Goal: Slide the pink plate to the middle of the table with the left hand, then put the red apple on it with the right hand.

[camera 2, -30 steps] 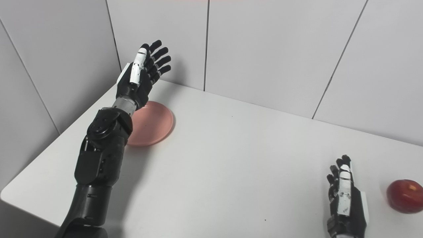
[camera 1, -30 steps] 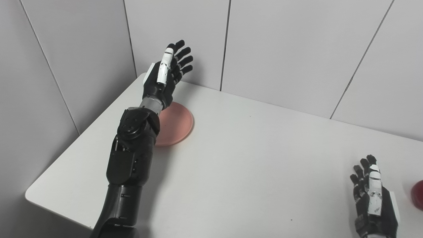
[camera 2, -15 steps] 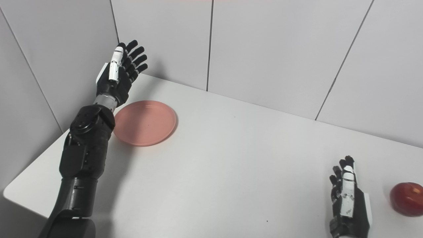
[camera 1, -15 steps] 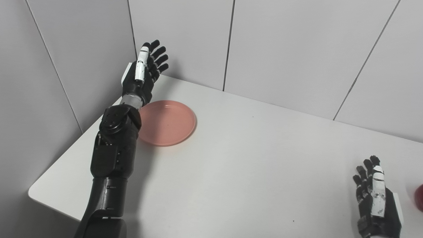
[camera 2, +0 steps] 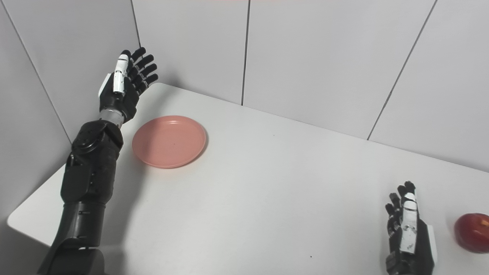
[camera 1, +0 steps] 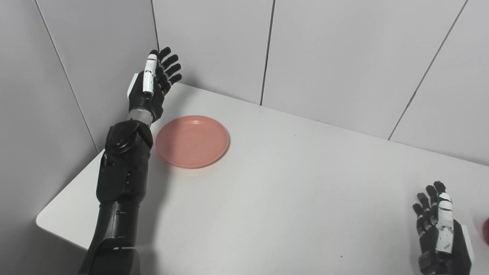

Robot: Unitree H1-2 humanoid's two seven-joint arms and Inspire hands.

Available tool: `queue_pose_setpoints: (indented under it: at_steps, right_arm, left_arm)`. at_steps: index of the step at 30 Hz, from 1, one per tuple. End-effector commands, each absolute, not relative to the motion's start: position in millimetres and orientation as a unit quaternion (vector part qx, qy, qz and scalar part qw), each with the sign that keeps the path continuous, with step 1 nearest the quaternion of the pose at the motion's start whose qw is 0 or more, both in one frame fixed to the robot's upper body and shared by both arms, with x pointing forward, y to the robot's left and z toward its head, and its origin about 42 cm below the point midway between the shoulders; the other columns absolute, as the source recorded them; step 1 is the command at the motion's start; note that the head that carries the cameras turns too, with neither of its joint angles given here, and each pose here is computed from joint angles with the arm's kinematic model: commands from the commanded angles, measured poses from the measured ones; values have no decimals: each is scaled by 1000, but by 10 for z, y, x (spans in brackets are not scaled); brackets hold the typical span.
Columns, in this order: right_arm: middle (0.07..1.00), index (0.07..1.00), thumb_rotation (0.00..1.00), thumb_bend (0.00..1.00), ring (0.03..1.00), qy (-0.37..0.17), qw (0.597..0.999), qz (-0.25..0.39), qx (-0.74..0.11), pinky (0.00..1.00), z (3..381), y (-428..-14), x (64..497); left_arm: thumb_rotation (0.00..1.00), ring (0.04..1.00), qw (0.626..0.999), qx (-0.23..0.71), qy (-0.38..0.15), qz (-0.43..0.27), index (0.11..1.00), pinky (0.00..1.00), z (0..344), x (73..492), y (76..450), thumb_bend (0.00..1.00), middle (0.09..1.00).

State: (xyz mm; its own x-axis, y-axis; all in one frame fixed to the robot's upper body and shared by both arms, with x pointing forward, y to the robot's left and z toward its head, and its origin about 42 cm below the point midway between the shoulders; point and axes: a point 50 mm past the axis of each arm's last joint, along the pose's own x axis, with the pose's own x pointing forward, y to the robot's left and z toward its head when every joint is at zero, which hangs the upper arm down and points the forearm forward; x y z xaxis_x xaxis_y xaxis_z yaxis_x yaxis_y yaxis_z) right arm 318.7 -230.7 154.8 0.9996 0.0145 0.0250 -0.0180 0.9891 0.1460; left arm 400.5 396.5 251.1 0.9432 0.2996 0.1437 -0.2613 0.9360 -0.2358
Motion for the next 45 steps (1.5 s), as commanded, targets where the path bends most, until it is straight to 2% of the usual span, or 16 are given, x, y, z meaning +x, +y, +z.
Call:
queue_pose_setpoints:
  at_steps: [1, 9, 34, 45]
  right_arm:
    - [1000, 1000, 1000, 105, 985, -40, 996, 14, 74, 1000, 1721, -2298, 3240]
    - [1000, 1000, 1000, 97, 994, -39, 997, 16, 67, 1000, 1738, -2313, 3233]
    - [1000, 1000, 1000, 86, 1000, -36, 997, 19, 60, 1000, 1787, -2328, 3212]
    - [1000, 1000, 1000, 76, 1000, -34, 997, 19, 63, 1000, 1808, -2341, 3205]
  left_arm:
    - [1000, 859, 975, -92, -138, 147, 849, 854, 2755, 4024, 4097, 304, 860]
    - [1000, 852, 972, -111, -120, 167, 841, 862, 2619, 4052, 4227, 357, 854]
    - [1000, 864, 973, -112, -75, 189, 856, 870, 2199, 4014, 4594, 282, 865]
    - [1000, 879, 976, -109, -56, 182, 867, 871, 2041, 3997, 4617, 311, 877]
